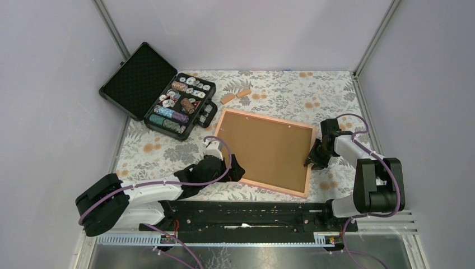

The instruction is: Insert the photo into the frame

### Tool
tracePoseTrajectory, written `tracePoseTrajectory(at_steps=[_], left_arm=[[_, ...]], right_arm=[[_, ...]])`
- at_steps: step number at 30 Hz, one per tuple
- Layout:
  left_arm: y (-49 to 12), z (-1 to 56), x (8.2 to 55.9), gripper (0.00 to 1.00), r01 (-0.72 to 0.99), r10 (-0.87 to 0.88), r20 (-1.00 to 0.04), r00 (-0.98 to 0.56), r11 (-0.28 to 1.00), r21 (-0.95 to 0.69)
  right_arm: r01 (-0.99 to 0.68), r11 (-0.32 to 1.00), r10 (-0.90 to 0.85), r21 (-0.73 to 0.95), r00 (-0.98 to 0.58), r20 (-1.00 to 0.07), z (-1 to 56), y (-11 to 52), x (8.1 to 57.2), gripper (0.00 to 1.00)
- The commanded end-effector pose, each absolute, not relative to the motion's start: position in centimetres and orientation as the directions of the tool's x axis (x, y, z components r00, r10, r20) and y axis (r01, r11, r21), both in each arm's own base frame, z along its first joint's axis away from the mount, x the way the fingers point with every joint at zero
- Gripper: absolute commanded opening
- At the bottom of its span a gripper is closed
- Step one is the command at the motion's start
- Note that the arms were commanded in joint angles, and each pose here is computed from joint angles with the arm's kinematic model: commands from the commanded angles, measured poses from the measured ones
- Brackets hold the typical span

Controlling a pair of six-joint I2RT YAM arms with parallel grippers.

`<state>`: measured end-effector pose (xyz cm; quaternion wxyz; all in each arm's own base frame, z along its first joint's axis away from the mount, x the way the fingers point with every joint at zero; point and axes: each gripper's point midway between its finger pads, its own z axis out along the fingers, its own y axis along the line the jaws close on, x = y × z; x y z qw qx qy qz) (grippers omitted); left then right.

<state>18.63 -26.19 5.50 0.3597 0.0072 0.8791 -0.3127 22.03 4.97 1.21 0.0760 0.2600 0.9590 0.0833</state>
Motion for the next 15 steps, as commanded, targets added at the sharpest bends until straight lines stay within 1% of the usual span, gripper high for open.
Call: tracePoseTrajectory(at_steps=[1,6,15], left_arm=[[-26.4,6.4,18.8,0.99,0.255,-0.237,-0.648,-0.724,0.781,-0.57],[-26.4,6.4,18.8,0.99,0.254,-0.237,-0.648,-0.724,0.782,-0.57],[-26.3,6.4,18.8,0.99,0.253,-0.239,-0.649,-0.722,0.782,-0.569]], right_arm=[[0.496,0.853,0.512,0.164,-0.856,-0.074,0.7,5.0,21.4,0.3],[0.497,0.857,0.511,0.137,-0.854,-0.098,0.8,4.4,21.7,0.2],[0.514,0.853,0.521,0.088,-0.832,-0.191,1.4,2.8,22.6,0.11]])
